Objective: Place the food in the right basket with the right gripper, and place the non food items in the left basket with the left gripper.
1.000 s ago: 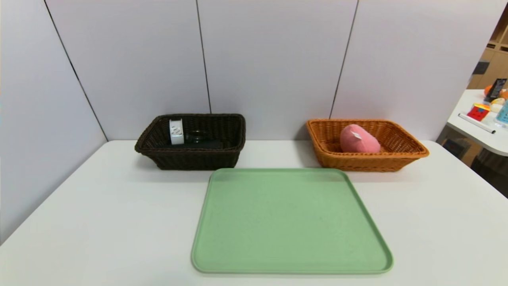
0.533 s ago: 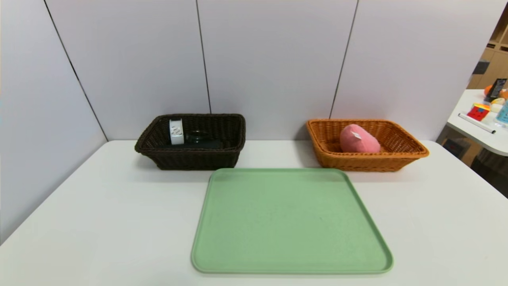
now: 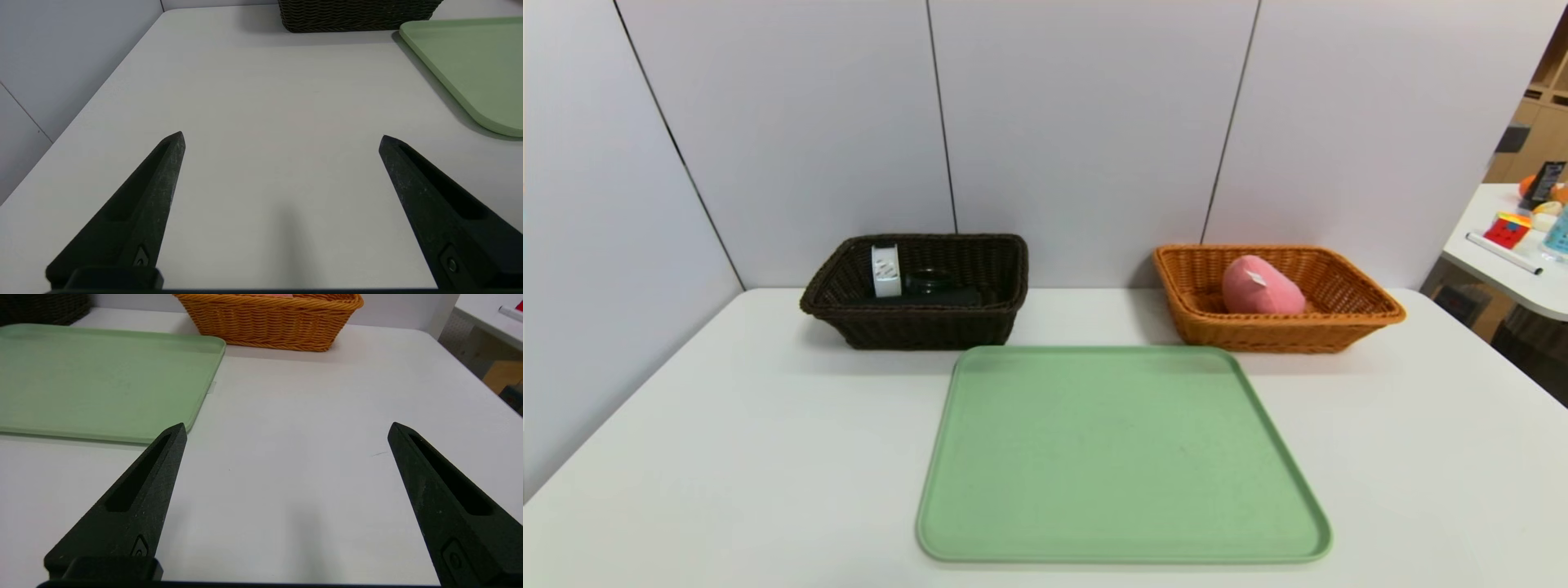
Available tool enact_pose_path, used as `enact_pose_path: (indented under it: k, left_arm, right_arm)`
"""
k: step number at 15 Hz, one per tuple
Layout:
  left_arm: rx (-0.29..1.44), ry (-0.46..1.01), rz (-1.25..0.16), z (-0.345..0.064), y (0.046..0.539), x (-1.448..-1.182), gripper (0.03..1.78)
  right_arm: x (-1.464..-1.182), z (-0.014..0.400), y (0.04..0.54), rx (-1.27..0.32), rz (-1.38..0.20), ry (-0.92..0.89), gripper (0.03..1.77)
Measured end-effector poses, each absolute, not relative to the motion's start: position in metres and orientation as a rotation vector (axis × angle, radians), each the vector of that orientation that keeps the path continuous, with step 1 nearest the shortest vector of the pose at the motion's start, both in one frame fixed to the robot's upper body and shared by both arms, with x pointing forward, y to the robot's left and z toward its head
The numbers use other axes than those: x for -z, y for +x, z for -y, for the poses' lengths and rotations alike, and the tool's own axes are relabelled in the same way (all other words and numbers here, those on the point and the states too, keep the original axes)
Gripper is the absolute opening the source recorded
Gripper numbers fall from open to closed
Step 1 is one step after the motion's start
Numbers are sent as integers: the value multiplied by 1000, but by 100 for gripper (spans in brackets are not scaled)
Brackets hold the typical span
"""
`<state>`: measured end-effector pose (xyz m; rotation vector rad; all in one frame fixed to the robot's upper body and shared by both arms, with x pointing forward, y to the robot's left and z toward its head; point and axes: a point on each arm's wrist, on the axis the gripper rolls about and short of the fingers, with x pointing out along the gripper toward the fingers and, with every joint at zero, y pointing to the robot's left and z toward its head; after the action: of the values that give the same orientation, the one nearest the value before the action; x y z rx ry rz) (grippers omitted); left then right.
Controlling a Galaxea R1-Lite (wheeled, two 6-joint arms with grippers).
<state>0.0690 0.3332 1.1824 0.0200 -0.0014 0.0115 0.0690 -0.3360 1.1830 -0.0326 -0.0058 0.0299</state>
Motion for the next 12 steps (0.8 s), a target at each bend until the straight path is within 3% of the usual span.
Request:
enact_pose_path:
  k: [12]
  left_arm:
    - [-13,18,2,-333,69,-1182,169]
  right_arm:
    - [-1183,337,69,-5,5,8,170]
